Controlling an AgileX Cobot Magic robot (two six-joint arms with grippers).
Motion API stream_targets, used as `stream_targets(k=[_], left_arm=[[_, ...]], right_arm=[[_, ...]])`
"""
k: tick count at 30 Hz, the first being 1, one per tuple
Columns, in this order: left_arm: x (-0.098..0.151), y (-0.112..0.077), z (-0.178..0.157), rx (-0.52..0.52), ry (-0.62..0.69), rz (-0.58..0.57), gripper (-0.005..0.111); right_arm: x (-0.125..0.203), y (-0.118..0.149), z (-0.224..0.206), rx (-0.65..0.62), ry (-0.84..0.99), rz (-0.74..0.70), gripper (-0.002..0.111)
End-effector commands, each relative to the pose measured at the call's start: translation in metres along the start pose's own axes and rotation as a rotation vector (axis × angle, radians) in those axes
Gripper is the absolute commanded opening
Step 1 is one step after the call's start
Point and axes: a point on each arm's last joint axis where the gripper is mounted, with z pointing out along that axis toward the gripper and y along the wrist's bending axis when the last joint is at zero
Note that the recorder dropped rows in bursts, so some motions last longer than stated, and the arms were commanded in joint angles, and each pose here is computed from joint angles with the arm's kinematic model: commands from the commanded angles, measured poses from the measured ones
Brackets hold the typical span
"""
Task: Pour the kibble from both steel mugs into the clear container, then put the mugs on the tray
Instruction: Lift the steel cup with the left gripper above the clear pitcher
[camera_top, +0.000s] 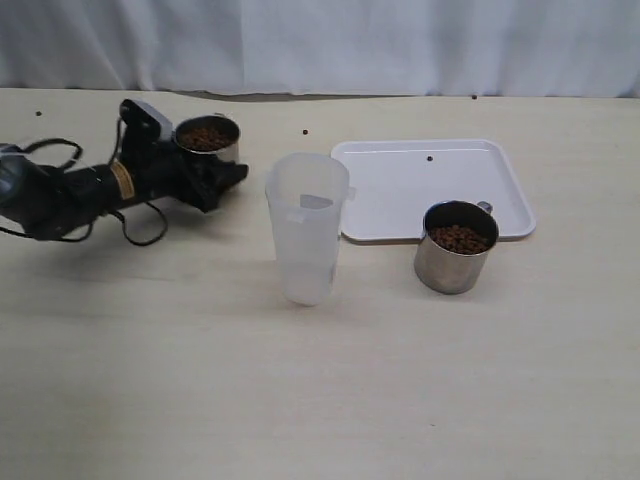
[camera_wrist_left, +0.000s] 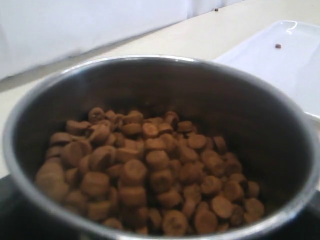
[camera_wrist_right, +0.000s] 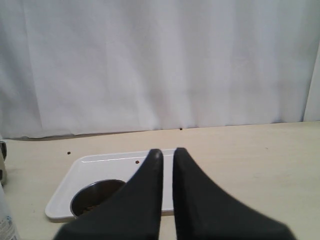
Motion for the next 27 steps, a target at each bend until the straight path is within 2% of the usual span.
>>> stream_targets(k=[1,4,7,9,13,16,22,27], left_arm=[[-0.064,0.031,-0.047,0.042,-0.07,-0.049,0.0],[-0.116,0.025,-0.086,0.026,-0.054,-0.014,0.0],[-0.141,0.01,-0.1,-0.018,-0.008,0.035,0.0],[-0.163,-0.014,-0.109,-0.041,0.015,0.072,0.0],[-0.189,-0.063,-0.115,-0.09,0.072,0.134,0.0],[-0.195,-0.087,-0.112,-0.116,0.133,0.204,0.0],[-0.196,-0.129,-0.097,-0.066,0.189,0.303,0.0],[-0.195,-0.148,-0.089,-0.07,0.23,0.396,0.0]], right_arm=[[0.001,0.0,0.0,0.005,-0.004,0.001,0.005],[0.001,0.0,0.0,0.005,-0.004,0.001,0.005],[0.001,0.0,0.0,0.005,-0.004,0.001,0.005],[0.001,0.0,0.0,0.005,-0.004,0.001,0.005],[0.001,0.0,0.0,0.005,-0.004,0.001,0.005],[0.001,0.0,0.0,0.005,-0.004,0.001,0.005],[0.001,0.001,0.0,-0.013,-0.003,0.001,0.005],[0.001,0.004,0.0,-0.076,0.001,0.001,0.005]])
